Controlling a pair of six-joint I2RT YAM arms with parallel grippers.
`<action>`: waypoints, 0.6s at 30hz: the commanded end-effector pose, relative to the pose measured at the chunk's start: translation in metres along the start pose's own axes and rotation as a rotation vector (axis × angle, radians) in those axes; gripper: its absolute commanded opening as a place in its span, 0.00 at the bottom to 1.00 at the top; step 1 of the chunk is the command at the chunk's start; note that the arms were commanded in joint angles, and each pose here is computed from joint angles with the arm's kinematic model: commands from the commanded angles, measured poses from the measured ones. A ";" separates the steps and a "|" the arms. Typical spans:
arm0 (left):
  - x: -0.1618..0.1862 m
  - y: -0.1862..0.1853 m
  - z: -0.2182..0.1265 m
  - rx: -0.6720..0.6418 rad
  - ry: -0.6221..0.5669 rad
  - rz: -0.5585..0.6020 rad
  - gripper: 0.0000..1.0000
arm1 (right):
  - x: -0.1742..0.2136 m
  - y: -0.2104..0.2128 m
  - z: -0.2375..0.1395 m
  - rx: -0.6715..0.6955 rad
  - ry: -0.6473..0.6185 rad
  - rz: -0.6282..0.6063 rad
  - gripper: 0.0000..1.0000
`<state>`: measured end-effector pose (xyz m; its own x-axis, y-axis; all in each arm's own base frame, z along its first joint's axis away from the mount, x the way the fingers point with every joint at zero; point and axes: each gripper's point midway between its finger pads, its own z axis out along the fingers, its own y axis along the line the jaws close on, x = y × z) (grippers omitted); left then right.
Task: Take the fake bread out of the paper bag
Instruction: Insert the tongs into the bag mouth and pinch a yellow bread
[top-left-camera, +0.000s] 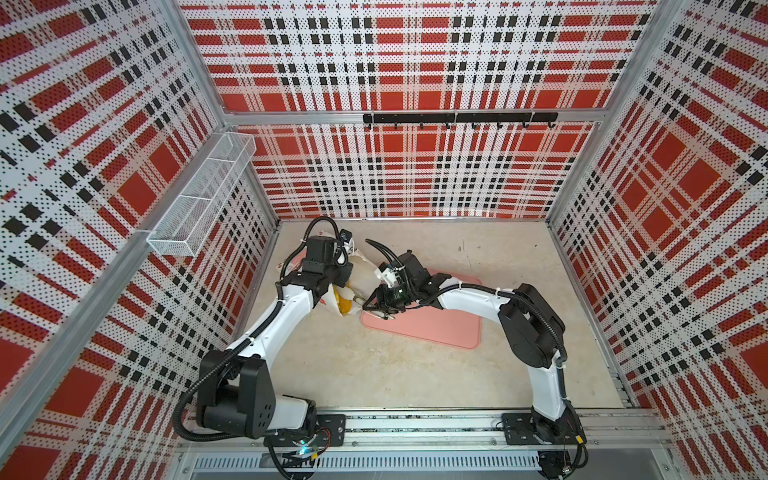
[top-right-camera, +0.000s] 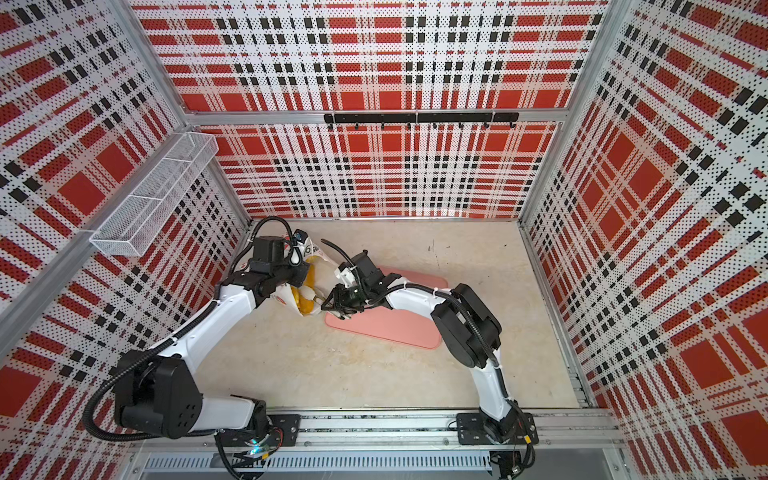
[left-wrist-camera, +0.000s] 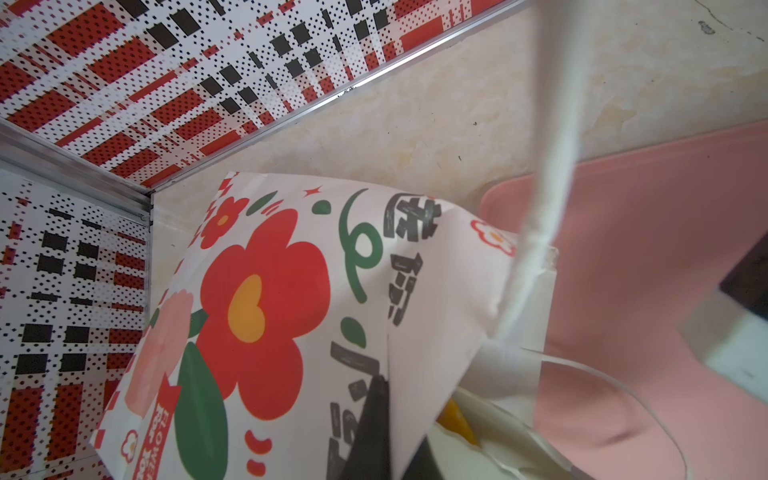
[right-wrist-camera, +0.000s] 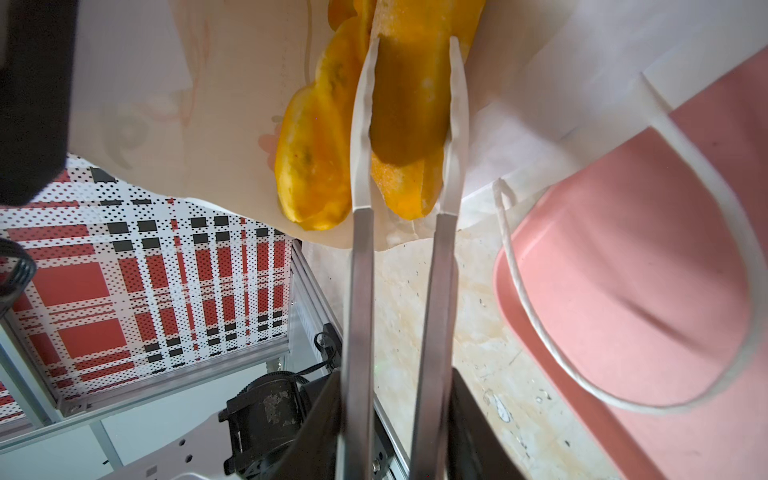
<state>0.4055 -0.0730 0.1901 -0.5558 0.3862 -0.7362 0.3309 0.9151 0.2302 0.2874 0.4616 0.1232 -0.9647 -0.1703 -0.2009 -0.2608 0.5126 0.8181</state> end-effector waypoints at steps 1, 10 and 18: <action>-0.017 -0.006 -0.013 0.032 -0.063 -0.017 0.00 | -0.009 0.030 -0.018 -0.028 -0.039 -0.086 0.21; -0.020 -0.006 -0.017 0.027 -0.084 -0.003 0.00 | -0.018 0.042 -0.043 0.010 -0.076 -0.125 0.08; -0.021 -0.007 -0.019 0.029 -0.105 -0.013 0.00 | -0.025 0.043 -0.066 0.021 -0.108 -0.119 0.00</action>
<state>0.3995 -0.0788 0.2045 -0.5197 0.3761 -0.7671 0.3419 0.9144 0.2166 0.2903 0.4316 0.1517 -0.9598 -0.1687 -0.2243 -0.2807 0.5758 0.7679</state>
